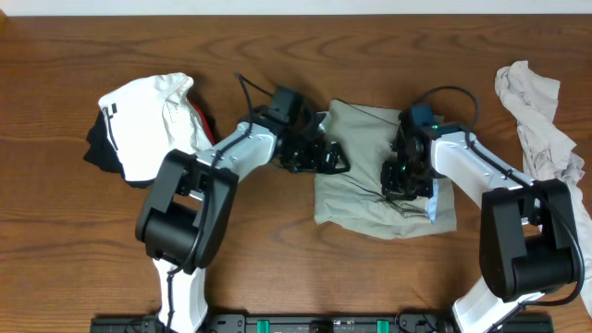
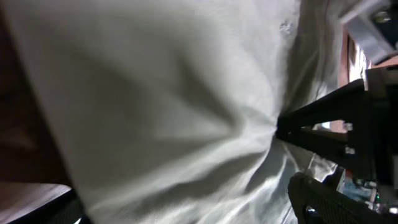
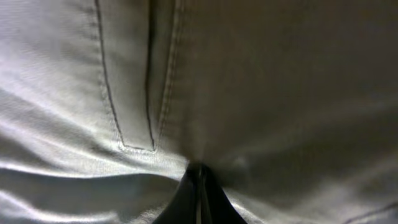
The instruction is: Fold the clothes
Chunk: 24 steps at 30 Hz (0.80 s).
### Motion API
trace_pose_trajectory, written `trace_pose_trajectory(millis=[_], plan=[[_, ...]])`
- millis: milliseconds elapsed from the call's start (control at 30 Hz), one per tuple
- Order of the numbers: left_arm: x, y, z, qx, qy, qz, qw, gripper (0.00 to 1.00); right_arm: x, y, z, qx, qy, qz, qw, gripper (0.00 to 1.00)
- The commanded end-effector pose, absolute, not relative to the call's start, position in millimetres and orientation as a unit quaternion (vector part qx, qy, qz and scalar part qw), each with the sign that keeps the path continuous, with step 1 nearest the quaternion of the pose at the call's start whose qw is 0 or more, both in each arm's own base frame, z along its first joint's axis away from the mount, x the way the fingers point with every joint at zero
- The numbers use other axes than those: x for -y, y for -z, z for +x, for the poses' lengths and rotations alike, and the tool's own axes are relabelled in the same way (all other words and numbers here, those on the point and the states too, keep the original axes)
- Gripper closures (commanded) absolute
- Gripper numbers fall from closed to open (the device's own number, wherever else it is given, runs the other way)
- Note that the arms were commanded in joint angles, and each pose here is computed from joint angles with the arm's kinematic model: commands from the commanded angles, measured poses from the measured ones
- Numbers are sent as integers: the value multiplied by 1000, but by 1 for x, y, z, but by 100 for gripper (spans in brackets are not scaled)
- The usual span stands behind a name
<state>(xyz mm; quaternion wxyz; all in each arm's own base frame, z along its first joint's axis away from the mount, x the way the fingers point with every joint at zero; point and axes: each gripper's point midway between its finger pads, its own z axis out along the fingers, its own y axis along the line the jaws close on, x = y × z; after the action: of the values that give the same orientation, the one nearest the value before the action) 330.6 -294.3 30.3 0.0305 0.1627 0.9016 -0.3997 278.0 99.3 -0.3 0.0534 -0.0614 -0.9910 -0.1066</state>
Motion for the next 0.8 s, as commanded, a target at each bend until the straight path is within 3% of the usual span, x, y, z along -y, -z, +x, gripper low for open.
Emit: trace_pose_trajectory(millis=[0, 100, 233, 367, 467, 533, 667, 767], plan=[[305, -15, 322, -903, 392, 172, 20, 11, -96, 7, 268, 991, 91, -74, 69, 96], [311, -14, 324, -903, 388, 183, 33, 23, -96, 7, 268, 991, 90, -74, 70, 96], [311, -12, 326, -906, 379, 185, 40, 45, -96, 7, 268, 991, 90, -73, 70, 96], [319, -17, 330, -902, 392, 177, 48, 52, -96, 7, 267, 991, 90, -71, 71, 96], [329, -25, 327, -890, 415, 184, 48, 50, -96, 7, 267, 991, 90, -71, 71, 96], [333, -28, 326, -885, 423, 189, 48, 37, -96, 7, 267, 991, 90, -71, 71, 96], [339, -29, 324, -882, 426, 196, 51, 24, -96, 7, 267, 991, 90, -71, 70, 96], [345, -29, 317, -879, 428, 204, 46, 23, -96, 7, 268, 991, 90, -71, 70, 95]])
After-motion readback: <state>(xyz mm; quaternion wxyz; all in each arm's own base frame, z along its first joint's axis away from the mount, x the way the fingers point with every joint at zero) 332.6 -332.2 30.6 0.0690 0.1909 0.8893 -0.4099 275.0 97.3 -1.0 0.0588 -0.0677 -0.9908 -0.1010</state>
